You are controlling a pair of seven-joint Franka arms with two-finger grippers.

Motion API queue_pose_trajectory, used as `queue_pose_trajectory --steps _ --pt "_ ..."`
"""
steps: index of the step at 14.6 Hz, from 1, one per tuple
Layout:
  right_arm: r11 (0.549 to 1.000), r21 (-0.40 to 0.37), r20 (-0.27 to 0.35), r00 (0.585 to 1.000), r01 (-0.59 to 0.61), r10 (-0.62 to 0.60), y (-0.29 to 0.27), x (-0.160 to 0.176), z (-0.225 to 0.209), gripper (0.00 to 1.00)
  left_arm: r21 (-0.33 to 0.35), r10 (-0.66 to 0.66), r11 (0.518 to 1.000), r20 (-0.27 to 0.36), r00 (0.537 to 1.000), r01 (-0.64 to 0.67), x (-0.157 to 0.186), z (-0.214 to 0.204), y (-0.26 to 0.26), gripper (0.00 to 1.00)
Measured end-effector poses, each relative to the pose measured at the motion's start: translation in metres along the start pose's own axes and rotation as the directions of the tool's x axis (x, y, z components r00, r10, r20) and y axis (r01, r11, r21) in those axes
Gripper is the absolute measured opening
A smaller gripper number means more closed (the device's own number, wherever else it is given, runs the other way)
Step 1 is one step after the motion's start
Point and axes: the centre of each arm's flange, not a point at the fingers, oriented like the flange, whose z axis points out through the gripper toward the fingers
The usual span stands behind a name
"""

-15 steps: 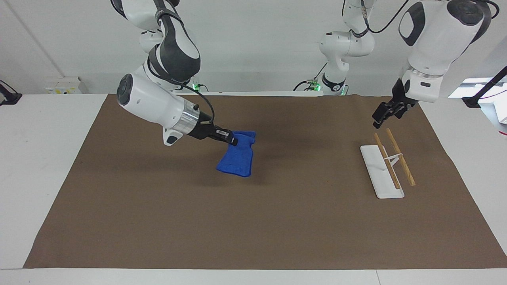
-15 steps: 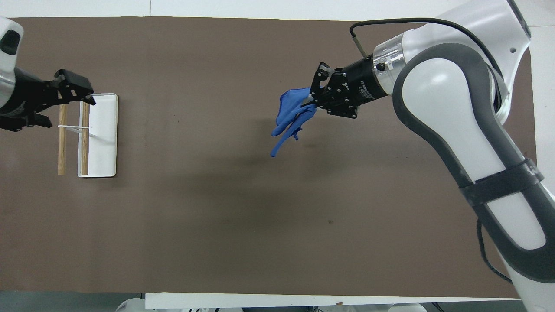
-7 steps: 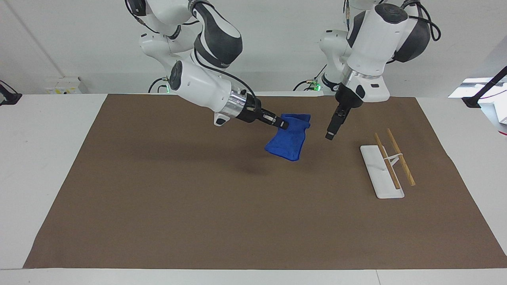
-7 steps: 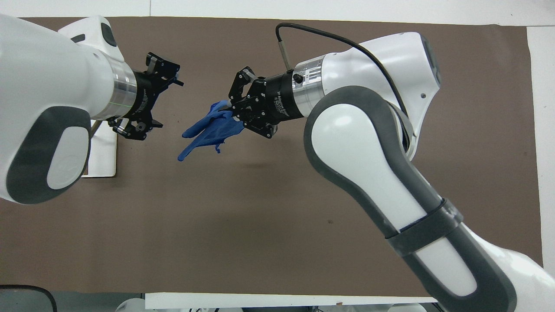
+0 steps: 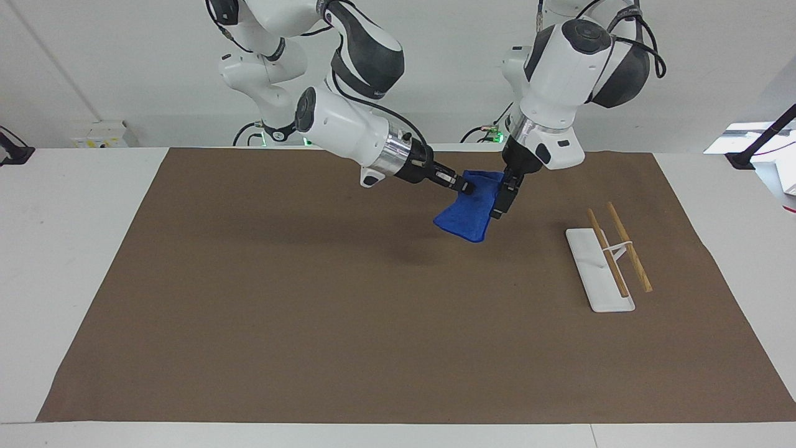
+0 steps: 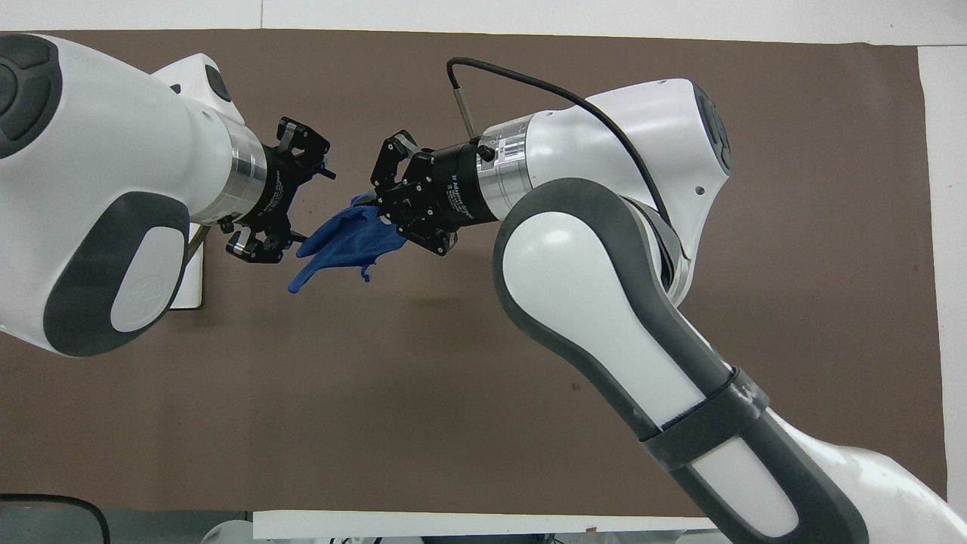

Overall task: Right arm passes towel to left arm to hang
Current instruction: 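Lift the towel with the right gripper while the left gripper reaches it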

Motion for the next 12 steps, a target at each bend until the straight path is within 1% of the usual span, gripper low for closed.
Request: queue_pose_trajectory --steps 1,5,7,8,9,10,11,12 --pt "1.0 0.0 0.0 1.0 0.0 0.0 0.0 0.0 0.0 0.05 0.026 -0.002 1.0 0.002 1.0 0.002 0.001 0.002 -0.003 0.82" --pt "1.0 0.0 0.0 1.0 0.0 0.0 0.0 0.0 0.0 0.05 0.089 0.005 0.996 0.006 1.0 -0.005 -0.004 0.011 -0.014 0.82" --pt "1.0 0.0 0.0 1.0 0.0 0.0 0.0 0.0 0.0 0.05 0.11 0.011 0.994 0.007 1.0 -0.011 -0.009 0.018 -0.024 0.82" --pt "1.0 0.0 0.0 1.0 0.0 0.0 0.0 0.0 0.0 0.05 0.113 0.011 0.994 0.007 1.0 -0.012 -0.01 0.018 -0.026 0.78" --pt "1.0 0.0 0.0 1.0 0.0 0.0 0.0 0.0 0.0 0.05 0.109 0.003 0.994 0.006 1.0 -0.003 -0.01 0.017 -0.027 0.77" --pt "1.0 0.0 0.0 1.0 0.0 0.0 0.0 0.0 0.0 0.05 0.097 -0.015 0.995 0.004 1.0 0.015 -0.01 0.016 -0.026 0.69" --pt "1.0 0.0 0.0 1.0 0.0 0.0 0.0 0.0 0.0 0.05 0.082 -0.034 0.996 0.001 0.999 0.034 -0.01 0.014 -0.024 0.59" --pt "1.0 0.0 0.0 1.0 0.0 0.0 0.0 0.0 0.0 0.05 0.066 -0.049 0.997 0.0 0.999 0.049 -0.01 0.013 -0.023 0.58"
